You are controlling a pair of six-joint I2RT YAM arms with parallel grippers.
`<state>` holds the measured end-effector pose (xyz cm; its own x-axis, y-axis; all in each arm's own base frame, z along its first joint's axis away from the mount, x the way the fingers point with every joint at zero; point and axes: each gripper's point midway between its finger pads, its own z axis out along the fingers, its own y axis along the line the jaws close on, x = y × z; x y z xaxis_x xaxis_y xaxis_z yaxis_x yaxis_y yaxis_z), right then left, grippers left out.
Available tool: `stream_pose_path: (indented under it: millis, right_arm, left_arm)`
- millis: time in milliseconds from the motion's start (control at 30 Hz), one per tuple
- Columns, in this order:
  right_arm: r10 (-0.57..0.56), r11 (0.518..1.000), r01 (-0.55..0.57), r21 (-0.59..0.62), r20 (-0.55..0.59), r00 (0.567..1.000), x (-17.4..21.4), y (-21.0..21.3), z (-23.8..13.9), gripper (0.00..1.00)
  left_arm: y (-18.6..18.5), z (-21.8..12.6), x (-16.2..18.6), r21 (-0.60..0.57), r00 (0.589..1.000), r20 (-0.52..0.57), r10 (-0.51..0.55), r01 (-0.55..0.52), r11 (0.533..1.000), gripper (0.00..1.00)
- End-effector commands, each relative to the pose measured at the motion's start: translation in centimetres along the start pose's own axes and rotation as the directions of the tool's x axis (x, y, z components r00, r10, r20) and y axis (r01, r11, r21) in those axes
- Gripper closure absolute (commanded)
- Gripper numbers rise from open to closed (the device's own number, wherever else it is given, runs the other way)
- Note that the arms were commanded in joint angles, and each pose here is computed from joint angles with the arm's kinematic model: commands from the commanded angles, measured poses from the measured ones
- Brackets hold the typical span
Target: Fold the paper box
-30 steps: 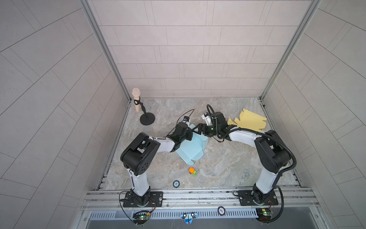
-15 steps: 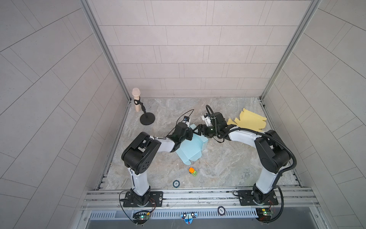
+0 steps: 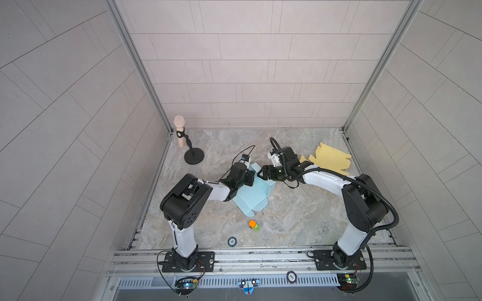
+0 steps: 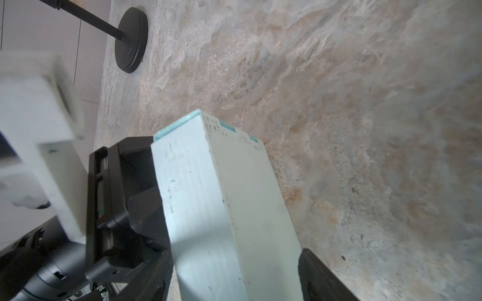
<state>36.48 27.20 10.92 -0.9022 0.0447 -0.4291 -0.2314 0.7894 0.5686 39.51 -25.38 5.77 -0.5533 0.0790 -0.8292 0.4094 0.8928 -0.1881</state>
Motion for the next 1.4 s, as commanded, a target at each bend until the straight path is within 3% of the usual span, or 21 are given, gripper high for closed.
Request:
stream_pose_path:
  millis: [0, 267, 533, 833, 967, 1200, 1367]
  right_arm:
    - [-0.040, 0.998, 0.039, 0.047, 0.021, 0.999, -0.5, 0.1, -1.3, 0.23]
    - [-0.048, 0.998, 0.048, 0.037, -0.001, 0.999, -0.3, 0.3, -0.9, 0.30]
    - [-0.071, 0.997, 0.071, 0.002, -0.029, 0.997, -0.5, 1.1, -0.4, 0.33]
    - [-0.078, 0.997, 0.079, 0.017, -0.052, 0.996, -1.2, 1.1, 0.2, 0.33]
    - [-0.062, 0.998, 0.062, 0.014, -0.038, 0.997, -1.6, 0.9, -0.1, 0.32]
    - [-0.078, 0.996, 0.079, 0.040, -0.005, 0.997, -2.8, 1.4, -2.0, 0.22]
    - [-0.131, 0.977, 0.144, 0.159, -0.090, 0.987, -2.5, 0.5, -1.8, 0.18]
  left_arm:
    - [-0.2, -0.7, -0.4, 0.006, 1.000, 0.020, -0.009, 0.009, 1.000, 0.57]
    - [0.2, -0.3, -1.3, -0.003, 0.999, 0.032, -0.002, 0.002, 1.000, 0.56]
    - [-1.3, 1.4, -2.9, 0.118, 0.997, 0.025, 0.077, -0.080, 0.990, 0.52]
    - [-1.7, 2.4, -3.2, 0.146, 0.996, 0.007, 0.094, -0.094, 0.985, 0.67]
    - [-1.8, 2.3, -3.1, 0.152, 0.996, 0.004, 0.092, -0.092, 0.984, 0.68]
    - [-1.2, 0.6, -3.2, 0.149, 0.999, 0.035, -0.006, 0.000, 0.989, 0.67]
    - [0.2, -1.8, -2.7, 0.105, 0.992, 0.047, -0.114, 0.109, 0.988, 0.67]
